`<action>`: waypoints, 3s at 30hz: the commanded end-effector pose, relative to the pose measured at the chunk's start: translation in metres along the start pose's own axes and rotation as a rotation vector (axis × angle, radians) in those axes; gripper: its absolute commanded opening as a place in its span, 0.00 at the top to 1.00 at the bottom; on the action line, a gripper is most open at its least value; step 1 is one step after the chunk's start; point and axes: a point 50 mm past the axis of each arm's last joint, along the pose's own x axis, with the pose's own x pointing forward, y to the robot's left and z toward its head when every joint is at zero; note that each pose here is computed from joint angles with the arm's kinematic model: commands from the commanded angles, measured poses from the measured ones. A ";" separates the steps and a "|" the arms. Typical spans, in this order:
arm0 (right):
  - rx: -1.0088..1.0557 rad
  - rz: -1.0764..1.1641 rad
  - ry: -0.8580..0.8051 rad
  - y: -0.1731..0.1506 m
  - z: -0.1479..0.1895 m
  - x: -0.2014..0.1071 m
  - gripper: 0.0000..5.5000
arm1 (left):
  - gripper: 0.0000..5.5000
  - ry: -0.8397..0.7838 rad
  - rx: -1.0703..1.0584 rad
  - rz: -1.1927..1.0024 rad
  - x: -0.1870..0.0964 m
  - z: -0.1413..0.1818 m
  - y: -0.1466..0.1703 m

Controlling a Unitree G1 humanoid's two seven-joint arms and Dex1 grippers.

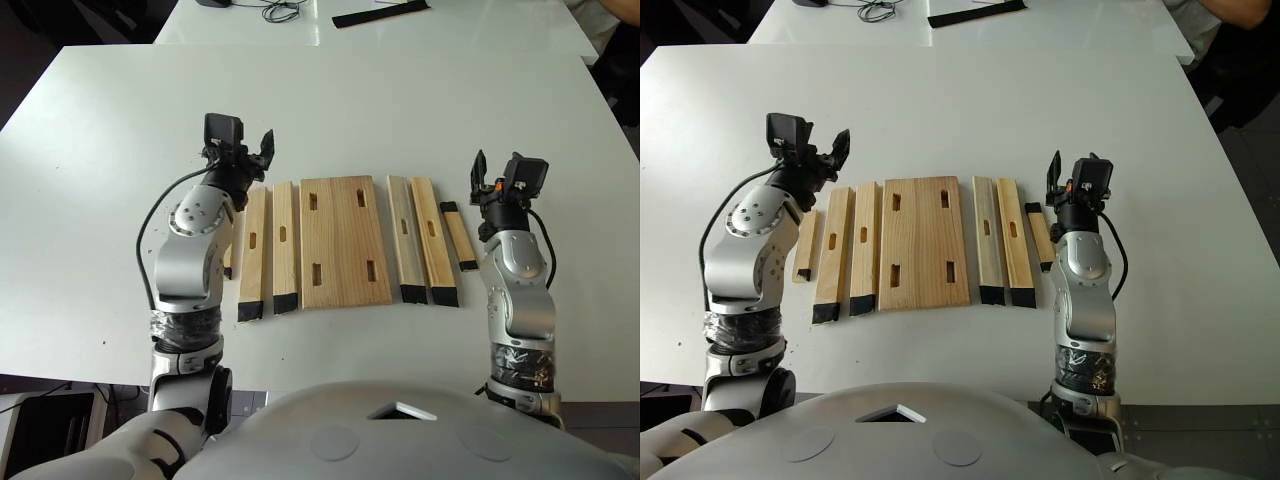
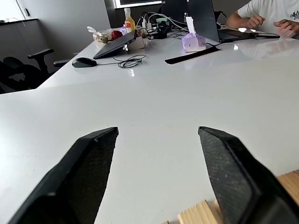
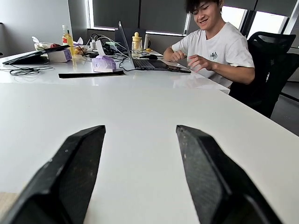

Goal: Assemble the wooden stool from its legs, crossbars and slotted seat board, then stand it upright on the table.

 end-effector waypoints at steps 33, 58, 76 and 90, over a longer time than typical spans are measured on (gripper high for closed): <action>-0.024 -0.232 0.042 -0.036 -0.005 -0.036 0.49 | 0.42 0.646 0.140 -0.026 -0.085 -0.050 0.032; -0.014 -0.272 0.018 -0.036 -0.004 -0.040 0.49 | 0.42 0.767 0.081 -0.042 -0.079 -0.059 0.031; -0.029 -0.233 0.027 -0.031 -0.004 -0.035 0.49 | 0.42 0.888 0.005 0.006 -0.089 -0.097 0.031; -0.039 -0.211 0.026 -0.032 0.000 -0.032 0.49 | 0.62 1.014 -0.259 -0.009 -0.099 -0.130 0.020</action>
